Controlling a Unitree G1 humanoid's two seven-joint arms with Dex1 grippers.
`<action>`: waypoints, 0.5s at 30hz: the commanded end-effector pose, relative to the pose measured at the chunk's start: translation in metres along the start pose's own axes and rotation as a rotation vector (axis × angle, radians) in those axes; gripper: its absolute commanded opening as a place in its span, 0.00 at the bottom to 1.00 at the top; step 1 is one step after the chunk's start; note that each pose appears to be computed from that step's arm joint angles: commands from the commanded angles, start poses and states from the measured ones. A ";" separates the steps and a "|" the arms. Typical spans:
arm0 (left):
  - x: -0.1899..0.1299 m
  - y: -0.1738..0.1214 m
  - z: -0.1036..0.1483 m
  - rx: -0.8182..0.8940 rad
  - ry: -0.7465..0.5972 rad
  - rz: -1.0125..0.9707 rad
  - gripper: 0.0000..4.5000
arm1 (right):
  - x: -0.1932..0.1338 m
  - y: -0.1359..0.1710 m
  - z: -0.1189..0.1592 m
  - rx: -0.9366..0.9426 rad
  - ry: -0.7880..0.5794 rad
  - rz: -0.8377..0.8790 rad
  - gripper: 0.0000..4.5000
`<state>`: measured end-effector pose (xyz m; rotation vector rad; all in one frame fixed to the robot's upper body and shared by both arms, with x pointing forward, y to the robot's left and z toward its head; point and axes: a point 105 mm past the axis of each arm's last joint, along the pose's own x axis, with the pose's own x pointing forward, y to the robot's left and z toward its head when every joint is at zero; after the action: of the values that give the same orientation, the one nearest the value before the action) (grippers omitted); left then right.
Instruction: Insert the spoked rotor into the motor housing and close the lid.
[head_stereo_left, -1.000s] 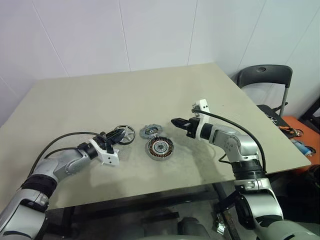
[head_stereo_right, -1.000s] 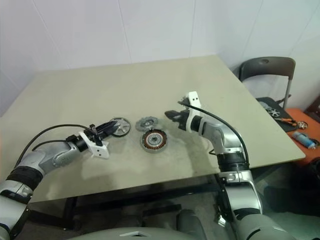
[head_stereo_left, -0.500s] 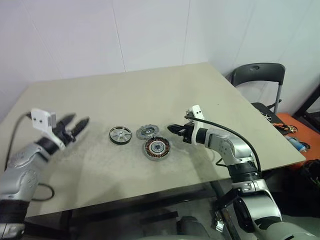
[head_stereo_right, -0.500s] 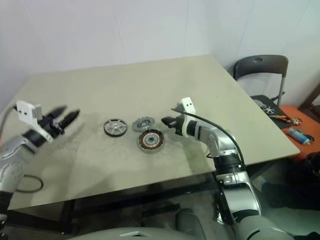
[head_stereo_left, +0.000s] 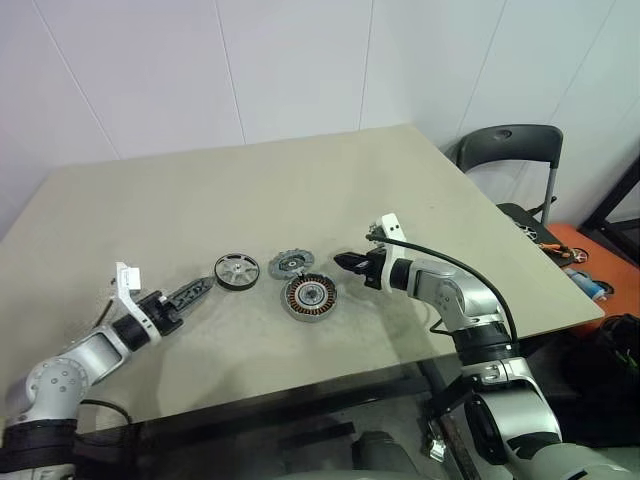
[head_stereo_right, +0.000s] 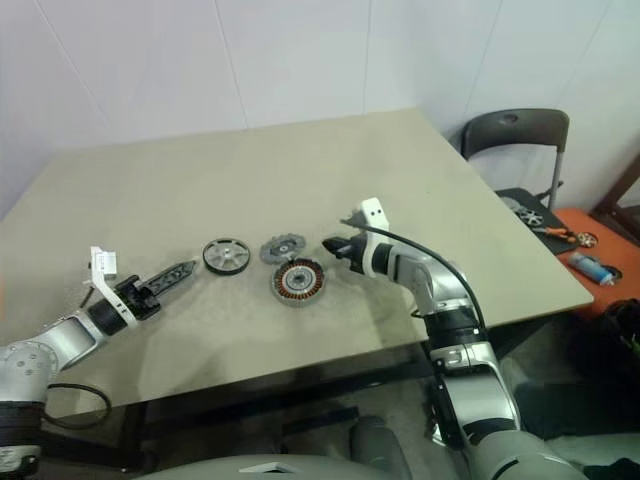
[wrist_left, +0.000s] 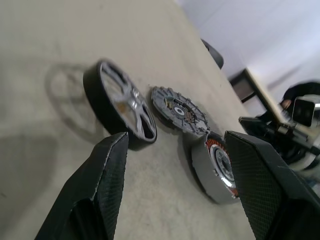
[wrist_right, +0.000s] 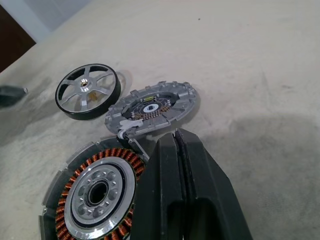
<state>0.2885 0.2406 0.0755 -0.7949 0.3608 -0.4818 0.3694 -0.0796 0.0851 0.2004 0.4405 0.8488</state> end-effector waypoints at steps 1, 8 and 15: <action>-0.007 0.010 0.017 -0.092 -0.108 0.035 0.72 | -0.002 0.006 0.016 -0.048 -0.037 0.014 0.00; 0.002 0.030 -0.003 -0.175 -0.125 0.112 0.72 | -0.006 0.001 0.012 -0.055 -0.022 -0.008 0.00; 0.040 0.010 -0.013 -0.181 -0.113 0.038 0.72 | -0.006 0.003 0.012 -0.081 -0.008 -0.001 0.00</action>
<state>0.3096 0.2234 0.0398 -1.0043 0.3567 -0.3295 0.3674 -0.0858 0.0807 0.1589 0.4618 0.8372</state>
